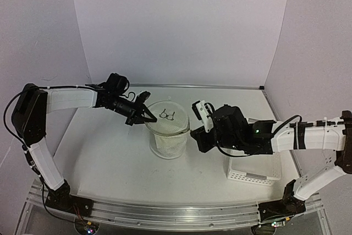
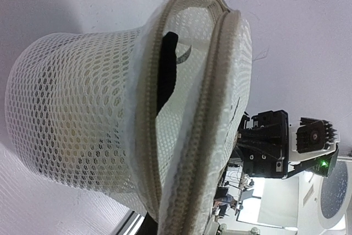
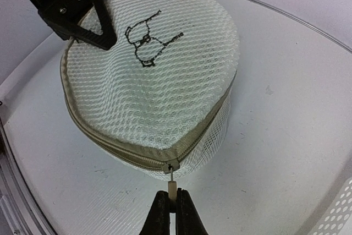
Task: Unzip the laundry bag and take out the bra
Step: Unzip the zipper of the laundry bag.
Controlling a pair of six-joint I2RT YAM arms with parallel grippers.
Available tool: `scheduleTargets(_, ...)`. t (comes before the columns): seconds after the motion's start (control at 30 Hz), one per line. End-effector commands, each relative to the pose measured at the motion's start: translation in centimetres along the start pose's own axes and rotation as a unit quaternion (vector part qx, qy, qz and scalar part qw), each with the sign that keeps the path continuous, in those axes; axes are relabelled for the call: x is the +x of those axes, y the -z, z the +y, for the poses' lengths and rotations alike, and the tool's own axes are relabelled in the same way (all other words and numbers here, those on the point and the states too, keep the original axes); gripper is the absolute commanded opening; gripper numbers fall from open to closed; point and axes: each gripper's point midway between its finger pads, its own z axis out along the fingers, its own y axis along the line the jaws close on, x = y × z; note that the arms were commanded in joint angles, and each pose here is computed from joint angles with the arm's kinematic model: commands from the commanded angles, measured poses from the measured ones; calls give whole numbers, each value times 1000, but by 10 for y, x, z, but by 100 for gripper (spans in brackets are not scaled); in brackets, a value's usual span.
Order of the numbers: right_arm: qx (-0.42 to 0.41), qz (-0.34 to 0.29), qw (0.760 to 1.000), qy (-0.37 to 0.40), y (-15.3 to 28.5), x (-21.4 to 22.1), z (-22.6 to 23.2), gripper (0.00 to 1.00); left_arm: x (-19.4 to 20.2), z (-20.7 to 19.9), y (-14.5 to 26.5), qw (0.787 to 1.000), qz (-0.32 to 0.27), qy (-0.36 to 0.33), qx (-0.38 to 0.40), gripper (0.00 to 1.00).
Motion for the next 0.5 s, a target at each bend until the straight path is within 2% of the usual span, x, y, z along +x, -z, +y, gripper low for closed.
scheduleTargets(0.0,-23,-12,1000,-12,14,-19,23,0,-36,-7,18,999,-27,-39,-14,4)
scheduleTargets(0.1,-29,-6,999,-27,10,-16,38,0,-50,-5,24,998,-38,-38,-20,10)
scheduleTargets(0.3,-36,5,997,-75,-8,-5,59,0,-72,10,42,996,-66,-29,-53,30)
scheduleTargets(0.47,-18,8,993,-113,-24,-3,62,0,-77,23,56,990,-94,-16,-100,41)
